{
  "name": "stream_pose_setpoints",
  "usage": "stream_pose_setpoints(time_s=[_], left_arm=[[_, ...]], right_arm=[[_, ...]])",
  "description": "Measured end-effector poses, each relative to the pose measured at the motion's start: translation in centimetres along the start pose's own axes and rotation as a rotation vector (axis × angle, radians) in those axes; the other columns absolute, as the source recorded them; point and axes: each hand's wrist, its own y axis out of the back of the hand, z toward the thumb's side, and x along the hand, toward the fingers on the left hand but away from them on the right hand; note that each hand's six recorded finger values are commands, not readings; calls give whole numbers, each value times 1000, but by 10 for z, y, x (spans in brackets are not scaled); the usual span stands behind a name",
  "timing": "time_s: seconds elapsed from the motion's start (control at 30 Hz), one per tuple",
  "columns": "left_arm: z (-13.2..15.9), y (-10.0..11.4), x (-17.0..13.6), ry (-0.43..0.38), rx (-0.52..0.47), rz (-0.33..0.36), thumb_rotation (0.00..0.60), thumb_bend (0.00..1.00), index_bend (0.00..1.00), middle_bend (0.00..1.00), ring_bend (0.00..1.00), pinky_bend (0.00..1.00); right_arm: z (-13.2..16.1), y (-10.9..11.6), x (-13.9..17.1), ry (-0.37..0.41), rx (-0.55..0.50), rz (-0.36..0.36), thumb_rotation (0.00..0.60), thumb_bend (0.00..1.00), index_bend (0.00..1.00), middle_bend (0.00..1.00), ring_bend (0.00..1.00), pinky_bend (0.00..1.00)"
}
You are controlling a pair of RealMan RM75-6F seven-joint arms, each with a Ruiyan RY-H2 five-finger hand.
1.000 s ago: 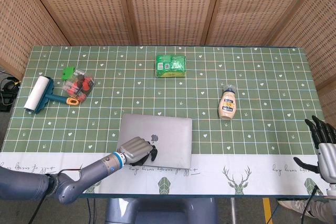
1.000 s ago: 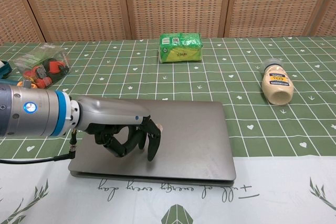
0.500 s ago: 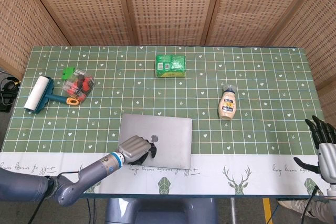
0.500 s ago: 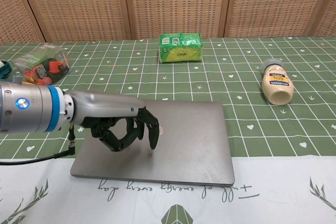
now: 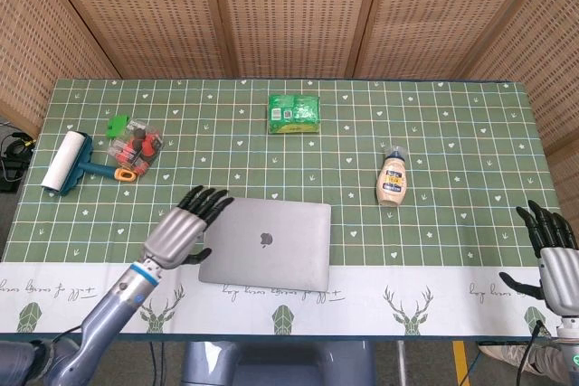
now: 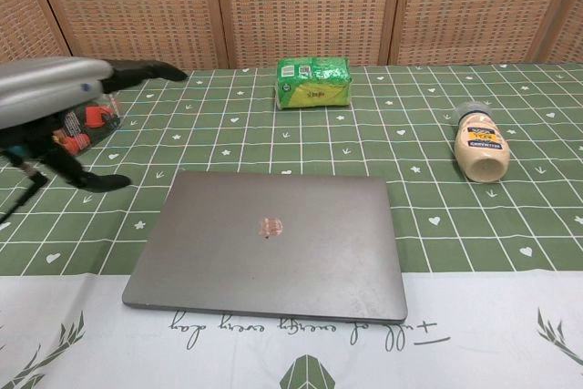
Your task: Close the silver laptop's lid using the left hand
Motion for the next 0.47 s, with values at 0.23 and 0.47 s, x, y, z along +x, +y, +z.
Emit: stream_pose_setpoints(time_s=[0.23,0.47], left_arm=[[-55,-2,-77,211,67,182,600,262,0,0,0,0],[-83,-17,-126,308,69,221,600,261,0,0,0,0]], right_arm=[[4,-4,0,16,7,5,600,16,0,0,0,0],[13,-6,5,46,27,2,600,15,0,0,0,0]])
